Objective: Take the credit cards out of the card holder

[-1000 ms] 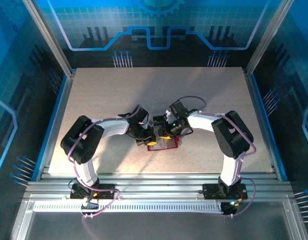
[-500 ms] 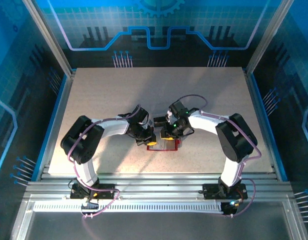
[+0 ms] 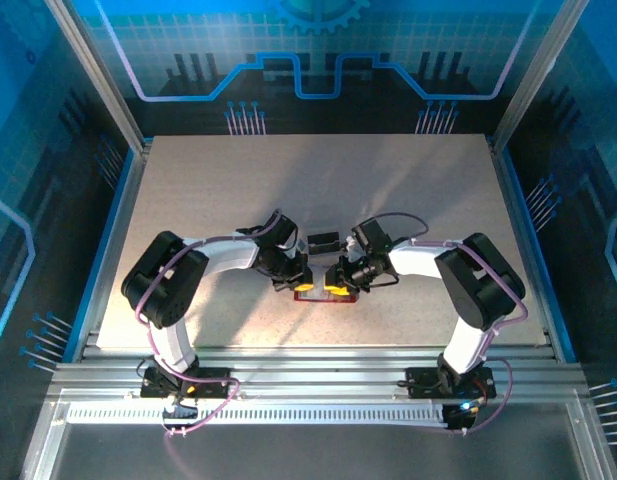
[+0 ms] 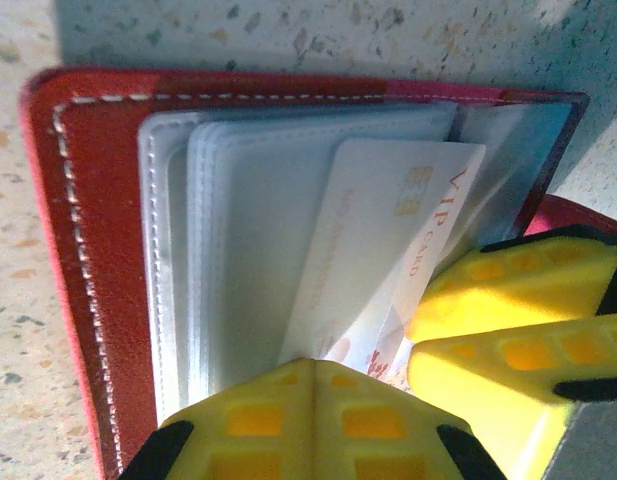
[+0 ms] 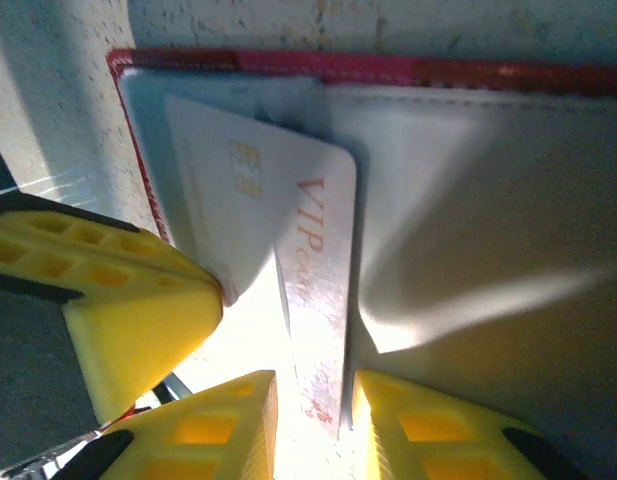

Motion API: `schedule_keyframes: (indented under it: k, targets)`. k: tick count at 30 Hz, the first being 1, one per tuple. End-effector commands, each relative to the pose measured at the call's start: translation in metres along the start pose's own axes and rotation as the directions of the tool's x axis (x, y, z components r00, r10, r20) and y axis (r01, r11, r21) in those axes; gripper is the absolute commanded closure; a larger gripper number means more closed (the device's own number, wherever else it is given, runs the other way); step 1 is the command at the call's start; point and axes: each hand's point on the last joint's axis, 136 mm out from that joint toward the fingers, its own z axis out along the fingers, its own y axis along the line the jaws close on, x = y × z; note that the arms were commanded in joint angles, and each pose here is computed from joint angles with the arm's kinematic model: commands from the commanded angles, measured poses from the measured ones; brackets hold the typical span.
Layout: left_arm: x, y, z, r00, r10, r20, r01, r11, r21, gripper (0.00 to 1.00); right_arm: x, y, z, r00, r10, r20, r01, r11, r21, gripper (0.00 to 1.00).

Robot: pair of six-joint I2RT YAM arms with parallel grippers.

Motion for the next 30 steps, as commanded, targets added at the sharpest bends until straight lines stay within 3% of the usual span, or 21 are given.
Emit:
schedule_keyframes:
  k: [1,10,16,30]
  targets:
    - [0.003,0.003,-0.001,1.000,0.002,-0.008,-0.003,0.999,-0.033,1.00,-0.006,-0.004,0.004,0.999,0.040,-0.003,-0.040,0.998,-0.045,0.74]
    - [0.003,0.005,0.001,1.000,-0.006,-0.014,0.006,0.999,-0.035,1.00,-0.007,-0.015,0.010,0.998,0.058,-0.007,-0.058,0.997,-0.043,0.75]
    - [0.004,0.005,0.000,1.000,-0.003,-0.015,0.003,0.999,-0.039,1.00,-0.003,-0.034,0.010,1.000,0.010,-0.002,-0.010,0.996,0.087,0.76]
    - [0.004,0.005,0.000,1.000,-0.007,-0.016,0.006,0.999,-0.040,1.00,-0.005,-0.029,0.010,0.999,-0.015,0.038,0.011,0.995,0.104,0.78]
